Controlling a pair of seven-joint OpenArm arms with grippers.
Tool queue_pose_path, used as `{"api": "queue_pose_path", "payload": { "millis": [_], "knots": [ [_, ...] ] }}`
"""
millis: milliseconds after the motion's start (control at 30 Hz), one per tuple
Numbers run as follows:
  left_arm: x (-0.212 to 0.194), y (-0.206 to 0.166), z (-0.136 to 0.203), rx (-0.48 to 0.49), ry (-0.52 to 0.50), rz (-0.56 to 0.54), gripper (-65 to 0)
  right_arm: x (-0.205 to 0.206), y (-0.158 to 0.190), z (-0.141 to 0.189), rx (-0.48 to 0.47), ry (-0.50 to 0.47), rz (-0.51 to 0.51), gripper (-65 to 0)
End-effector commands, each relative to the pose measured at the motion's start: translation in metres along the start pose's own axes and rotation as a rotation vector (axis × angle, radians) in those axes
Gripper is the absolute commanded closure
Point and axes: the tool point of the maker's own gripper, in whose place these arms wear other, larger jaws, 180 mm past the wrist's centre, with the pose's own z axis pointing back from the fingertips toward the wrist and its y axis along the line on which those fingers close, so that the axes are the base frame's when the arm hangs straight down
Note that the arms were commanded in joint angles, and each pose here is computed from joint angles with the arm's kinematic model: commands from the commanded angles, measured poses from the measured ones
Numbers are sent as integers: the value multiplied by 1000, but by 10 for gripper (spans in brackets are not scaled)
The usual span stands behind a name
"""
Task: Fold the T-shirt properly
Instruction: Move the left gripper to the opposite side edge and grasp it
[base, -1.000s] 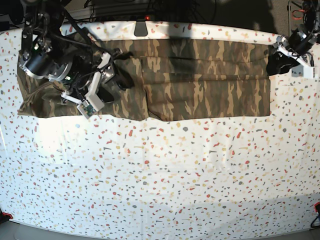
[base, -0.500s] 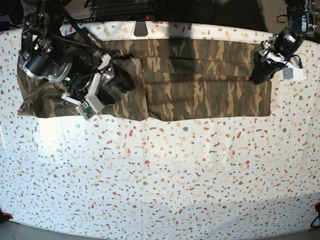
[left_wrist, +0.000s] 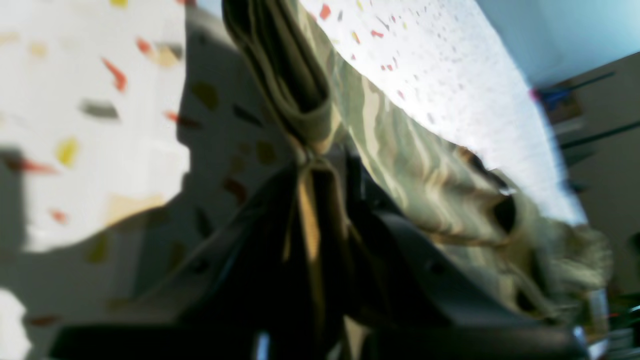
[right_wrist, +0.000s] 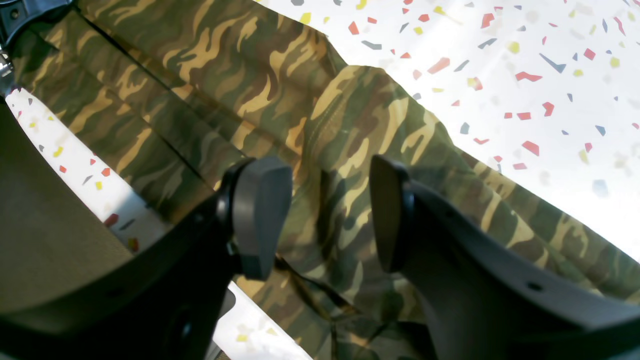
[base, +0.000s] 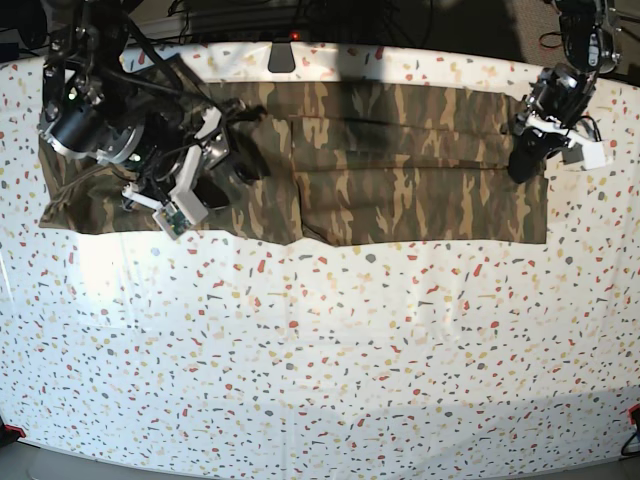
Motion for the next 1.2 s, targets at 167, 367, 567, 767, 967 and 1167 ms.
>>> {"api": "queue_pose_path", "payload": {
  "millis": [167, 367, 567, 767, 967, 1167],
  "knots": [
    [20, 32, 5, 152, -9, -104, 0, 26, 17, 5, 98, -123, -39, -301],
    [57, 58, 19, 220, 3, -218, 0, 39, 31, -1, 134, -189, -101, -301],
    [93, 72, 29, 244, 30, -338, 0, 46, 38, -15, 91, -219, -157, -301],
    [128, 100, 44, 380, 100, -487, 0, 53, 44, -20, 92, -244, -190, -301],
    [123, 102, 47, 394, 204, -507, 0, 47, 40, -21, 60, -216, -177, -301],
    [94, 43, 22, 249, 190, -413, 0, 49, 38, -21, 55, -226, -175, -301]
  ]
}}
